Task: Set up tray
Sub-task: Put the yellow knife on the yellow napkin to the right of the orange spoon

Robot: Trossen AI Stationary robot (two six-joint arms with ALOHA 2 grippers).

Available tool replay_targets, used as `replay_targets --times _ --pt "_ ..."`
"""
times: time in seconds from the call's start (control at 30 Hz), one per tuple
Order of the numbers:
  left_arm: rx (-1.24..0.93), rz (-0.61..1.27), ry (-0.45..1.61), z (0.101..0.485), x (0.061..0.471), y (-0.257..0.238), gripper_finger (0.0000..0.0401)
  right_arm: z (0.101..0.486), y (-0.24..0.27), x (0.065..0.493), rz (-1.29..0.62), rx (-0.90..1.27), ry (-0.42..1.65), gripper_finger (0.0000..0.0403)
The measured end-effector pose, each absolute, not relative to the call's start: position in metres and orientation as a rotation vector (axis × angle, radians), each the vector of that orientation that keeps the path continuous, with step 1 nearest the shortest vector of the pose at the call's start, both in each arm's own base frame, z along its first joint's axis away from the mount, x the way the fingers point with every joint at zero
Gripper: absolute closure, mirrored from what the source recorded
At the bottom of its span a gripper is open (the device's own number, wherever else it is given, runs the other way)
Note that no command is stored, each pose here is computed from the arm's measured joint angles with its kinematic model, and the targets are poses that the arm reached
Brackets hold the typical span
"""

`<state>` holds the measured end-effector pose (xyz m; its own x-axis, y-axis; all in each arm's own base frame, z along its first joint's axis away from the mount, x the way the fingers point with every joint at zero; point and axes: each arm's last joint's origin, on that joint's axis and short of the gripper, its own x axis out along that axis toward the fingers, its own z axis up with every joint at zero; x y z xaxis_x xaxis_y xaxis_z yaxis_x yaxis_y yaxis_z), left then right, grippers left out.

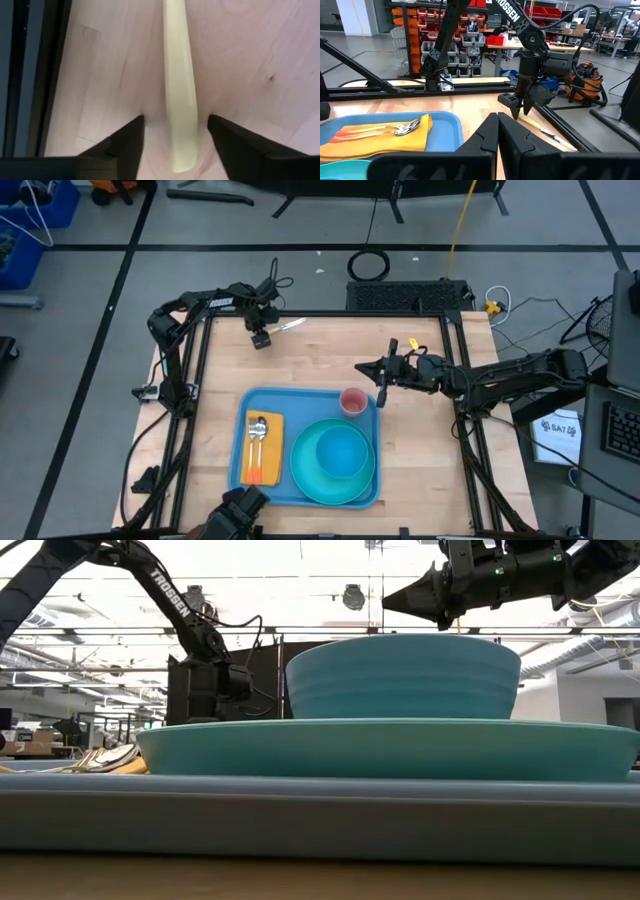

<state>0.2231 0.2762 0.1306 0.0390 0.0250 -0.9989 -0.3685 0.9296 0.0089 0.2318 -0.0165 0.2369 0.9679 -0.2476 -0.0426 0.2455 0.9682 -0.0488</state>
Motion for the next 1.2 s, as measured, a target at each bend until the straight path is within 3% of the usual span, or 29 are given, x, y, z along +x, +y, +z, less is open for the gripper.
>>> replay_targets --times 0.23,0.77,1.0,1.2 --pt "-0.339 0.329 1.488 0.131 0.224 0.275 0.0323 0.237 -0.017 0.232 -0.249 -0.031 0.047 0.0403" --pt "-0.361 0.325 1.485 0.132 0.233 0.26 0.0323 0.237 -0.017 0.232 -0.25 -0.031 0.045 0.0403" --pt "-0.39 0.295 1.339 0.173 0.238 0.242 0.0323 0.237 -0.017 0.232 -0.25 -0.032 0.043 0.0403" --pt "-0.387 0.383 1.25 0.213 0.235 0.21 0.0323 0.238 -0.017 0.232 -0.25 -0.037 0.039 0.0403"
